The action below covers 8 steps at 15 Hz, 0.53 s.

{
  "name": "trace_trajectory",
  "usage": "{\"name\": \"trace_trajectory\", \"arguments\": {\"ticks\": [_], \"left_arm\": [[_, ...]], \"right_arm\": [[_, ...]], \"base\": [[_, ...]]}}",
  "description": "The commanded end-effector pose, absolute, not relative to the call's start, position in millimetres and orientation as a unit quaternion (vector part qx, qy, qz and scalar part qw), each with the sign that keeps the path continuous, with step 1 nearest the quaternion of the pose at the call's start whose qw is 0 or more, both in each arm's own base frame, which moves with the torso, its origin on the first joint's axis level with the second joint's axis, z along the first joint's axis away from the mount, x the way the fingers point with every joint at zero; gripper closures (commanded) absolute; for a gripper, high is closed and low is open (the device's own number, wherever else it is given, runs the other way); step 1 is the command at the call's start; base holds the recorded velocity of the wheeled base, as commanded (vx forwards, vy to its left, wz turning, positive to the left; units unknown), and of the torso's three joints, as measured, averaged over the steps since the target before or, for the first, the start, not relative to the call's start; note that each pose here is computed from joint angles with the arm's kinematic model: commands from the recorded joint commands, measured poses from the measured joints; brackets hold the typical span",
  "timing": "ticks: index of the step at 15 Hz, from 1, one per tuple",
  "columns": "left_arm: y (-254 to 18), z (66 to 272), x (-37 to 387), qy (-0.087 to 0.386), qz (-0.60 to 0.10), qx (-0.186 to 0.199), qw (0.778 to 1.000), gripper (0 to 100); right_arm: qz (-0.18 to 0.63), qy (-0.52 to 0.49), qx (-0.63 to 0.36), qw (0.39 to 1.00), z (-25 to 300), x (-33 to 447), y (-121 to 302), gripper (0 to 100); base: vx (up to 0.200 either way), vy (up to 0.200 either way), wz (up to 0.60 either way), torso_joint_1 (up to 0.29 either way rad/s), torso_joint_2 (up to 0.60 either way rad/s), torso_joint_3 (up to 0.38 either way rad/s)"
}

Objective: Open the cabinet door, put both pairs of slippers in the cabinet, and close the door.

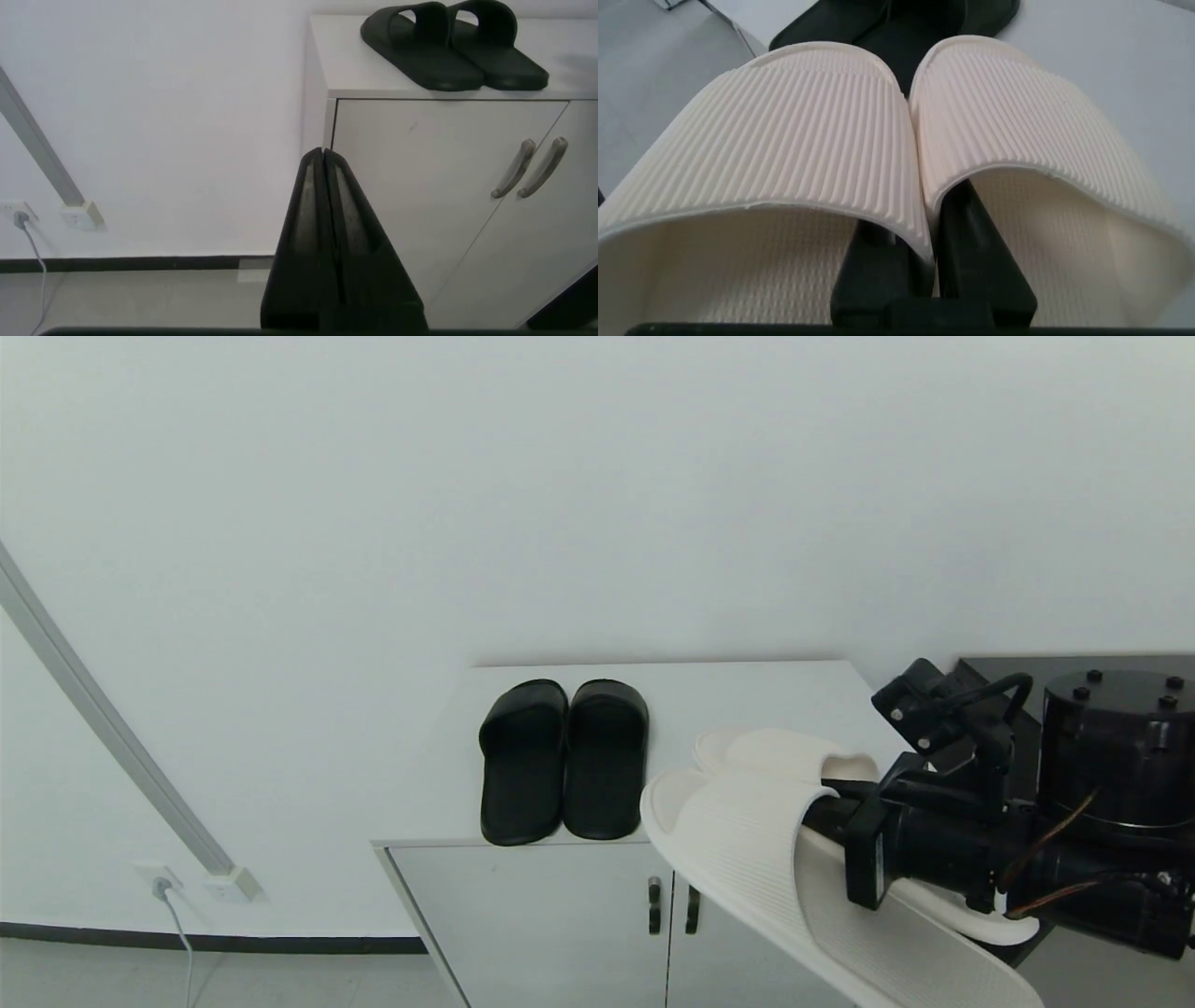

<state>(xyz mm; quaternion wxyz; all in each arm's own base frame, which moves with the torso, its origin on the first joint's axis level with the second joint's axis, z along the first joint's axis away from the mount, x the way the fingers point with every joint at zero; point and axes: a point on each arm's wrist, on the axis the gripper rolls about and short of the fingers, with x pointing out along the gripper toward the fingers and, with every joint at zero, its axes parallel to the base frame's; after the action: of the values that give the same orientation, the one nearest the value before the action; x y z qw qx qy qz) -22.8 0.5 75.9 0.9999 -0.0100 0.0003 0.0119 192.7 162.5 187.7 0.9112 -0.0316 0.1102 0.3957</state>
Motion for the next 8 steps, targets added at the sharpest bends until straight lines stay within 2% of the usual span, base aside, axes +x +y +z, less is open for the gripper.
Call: {"name": "trace_trajectory", "arguments": {"ticks": [1,8], "left_arm": [[0.6,76.0,-22.7,0.001,0.012,-0.011,1.000,100],[0.6,76.0,-22.7,0.001,0.012,-0.011,1.000,100]], "right_arm": [[0.397,0.113,-0.032,0.910,186.2,191.2,161.8,100],[0.398,0.114,-0.033,0.910,185.4,190.3,161.6,100]], "base": [[0.000,0.000,0.00,0.000,0.00,0.000],[-0.200,0.000,0.00,0.000,0.00,0.004]]}}
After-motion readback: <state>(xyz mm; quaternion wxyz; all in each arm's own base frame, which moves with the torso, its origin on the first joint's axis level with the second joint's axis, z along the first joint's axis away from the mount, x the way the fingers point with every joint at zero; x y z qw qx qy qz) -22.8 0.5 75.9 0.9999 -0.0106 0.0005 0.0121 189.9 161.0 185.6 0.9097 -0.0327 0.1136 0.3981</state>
